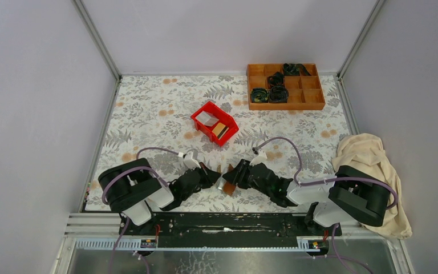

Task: Put the credit cards into the card holder
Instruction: Close the card holder at the center of the board.

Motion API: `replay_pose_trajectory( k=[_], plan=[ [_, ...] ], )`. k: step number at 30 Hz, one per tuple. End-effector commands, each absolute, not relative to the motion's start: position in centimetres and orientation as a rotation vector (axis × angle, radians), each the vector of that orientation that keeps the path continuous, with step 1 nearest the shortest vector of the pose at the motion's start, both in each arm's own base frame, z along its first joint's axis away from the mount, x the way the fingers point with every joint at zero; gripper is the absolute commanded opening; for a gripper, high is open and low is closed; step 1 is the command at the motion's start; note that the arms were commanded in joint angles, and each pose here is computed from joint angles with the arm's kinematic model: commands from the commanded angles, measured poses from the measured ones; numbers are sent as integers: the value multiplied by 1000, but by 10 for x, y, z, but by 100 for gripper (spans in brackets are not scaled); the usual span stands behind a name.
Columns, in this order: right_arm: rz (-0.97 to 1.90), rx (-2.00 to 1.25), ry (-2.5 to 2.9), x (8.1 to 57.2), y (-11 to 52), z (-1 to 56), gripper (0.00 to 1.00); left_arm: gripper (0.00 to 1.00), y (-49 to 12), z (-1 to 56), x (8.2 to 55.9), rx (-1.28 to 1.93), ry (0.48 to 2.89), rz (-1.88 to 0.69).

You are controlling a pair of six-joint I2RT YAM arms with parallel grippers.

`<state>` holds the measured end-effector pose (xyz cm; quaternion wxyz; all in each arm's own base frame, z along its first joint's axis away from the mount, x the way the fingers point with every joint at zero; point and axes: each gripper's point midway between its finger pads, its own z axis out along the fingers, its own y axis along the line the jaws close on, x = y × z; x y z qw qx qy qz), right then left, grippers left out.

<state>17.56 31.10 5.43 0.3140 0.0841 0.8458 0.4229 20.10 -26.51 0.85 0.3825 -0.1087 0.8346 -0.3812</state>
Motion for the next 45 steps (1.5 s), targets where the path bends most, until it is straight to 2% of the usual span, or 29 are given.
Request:
replay_pose_trajectory(
  k=[1,6,13,23,30,39,43,45],
  plan=[
    [1099,205,2179,189,318,65,49,0,-211,-67,154,-171,2439,-646],
    [1087,201,2194,189,319,60,53,0,-207,-66,155,-178,2437,-630],
    [1064,205,2214,189,316,51,54,2,-198,-57,161,-194,2407,-573],
    [1051,201,2246,187,317,38,55,29,-193,-14,185,-221,2282,-512],
    [1054,190,2264,187,322,31,55,39,-192,9,191,-241,2231,-519],
    [1046,187,2276,187,323,24,55,40,-208,49,182,-247,2138,-719],
    [1052,187,2275,188,326,25,55,36,-224,56,169,-206,2140,-775],
    [1051,186,2274,189,327,25,55,30,-234,56,160,-180,2147,-791]
  ],
)
